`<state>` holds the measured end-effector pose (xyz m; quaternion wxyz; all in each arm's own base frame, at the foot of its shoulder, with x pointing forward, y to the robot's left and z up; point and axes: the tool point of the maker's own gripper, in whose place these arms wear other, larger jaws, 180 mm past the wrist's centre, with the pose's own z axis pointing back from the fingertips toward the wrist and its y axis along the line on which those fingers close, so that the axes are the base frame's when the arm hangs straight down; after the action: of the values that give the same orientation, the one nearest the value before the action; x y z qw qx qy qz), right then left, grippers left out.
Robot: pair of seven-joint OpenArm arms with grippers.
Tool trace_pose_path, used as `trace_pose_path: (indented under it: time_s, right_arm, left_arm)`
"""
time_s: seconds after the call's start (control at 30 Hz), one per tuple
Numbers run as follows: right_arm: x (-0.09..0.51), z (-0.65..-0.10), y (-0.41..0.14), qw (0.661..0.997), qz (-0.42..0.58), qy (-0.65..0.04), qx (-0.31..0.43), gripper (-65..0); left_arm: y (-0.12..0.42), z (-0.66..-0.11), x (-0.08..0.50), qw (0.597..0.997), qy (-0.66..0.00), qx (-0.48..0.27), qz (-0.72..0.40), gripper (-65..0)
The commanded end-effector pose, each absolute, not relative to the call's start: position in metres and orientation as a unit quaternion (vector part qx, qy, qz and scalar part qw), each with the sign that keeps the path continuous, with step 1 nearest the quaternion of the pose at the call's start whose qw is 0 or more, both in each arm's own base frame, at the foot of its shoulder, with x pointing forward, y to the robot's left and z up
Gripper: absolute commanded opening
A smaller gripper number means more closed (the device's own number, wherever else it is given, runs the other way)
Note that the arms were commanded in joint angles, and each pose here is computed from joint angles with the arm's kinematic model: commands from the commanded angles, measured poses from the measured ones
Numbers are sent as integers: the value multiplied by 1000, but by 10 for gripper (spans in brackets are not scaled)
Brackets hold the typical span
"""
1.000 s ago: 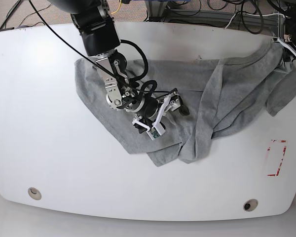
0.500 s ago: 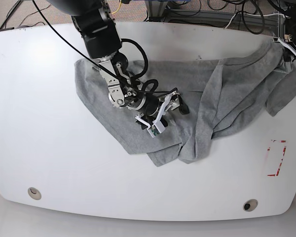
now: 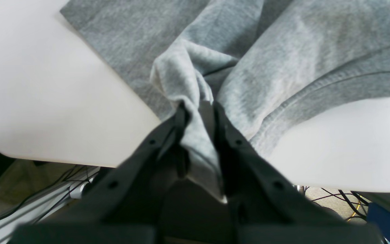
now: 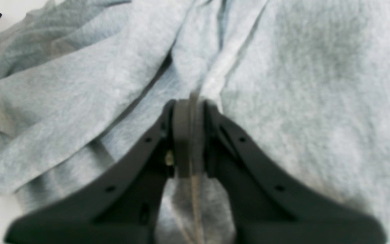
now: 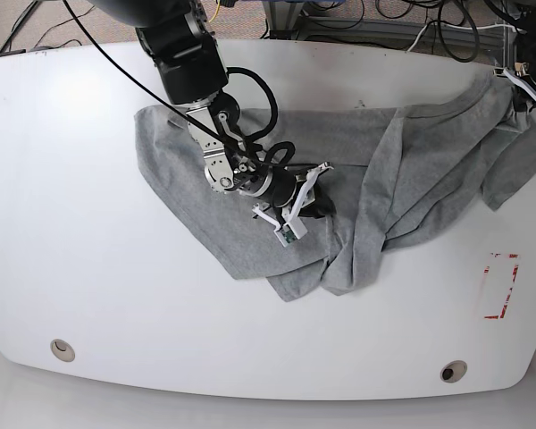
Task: Layout the t-shirt on the table in an organized manner, then fold the t-shirt properly
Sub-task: 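Lower the right gripper and pinch fabric at the t-shirt's middle, then lift the grey t-shirt high with both grippers, shaking it out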
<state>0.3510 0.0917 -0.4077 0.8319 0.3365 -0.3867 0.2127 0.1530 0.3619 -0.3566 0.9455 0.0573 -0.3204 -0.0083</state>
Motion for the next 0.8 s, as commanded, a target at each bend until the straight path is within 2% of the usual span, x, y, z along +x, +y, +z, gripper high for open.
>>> trace_pose_path:
  time_s: [0.0,0.03,0.37,0.77]
  right_arm:
    - [359,-385,106,810,228,-411,351,-633]
    - [358,-382,109,807,234,-413,351,-650]
    - [345,-359,112,796,266,-421,344,-650]
    - [333,-327,54,795,323,-439,267,-650]
  left_arm:
    - [366,-345,160,940,-335,66,-17,-650]
    - [366,-345,160,940,-335,66,-17,-650]
    - [366,-343,164,937,-342,66,-17,-650]
    - [348,-344,185,932,-357,45,-33,-650]
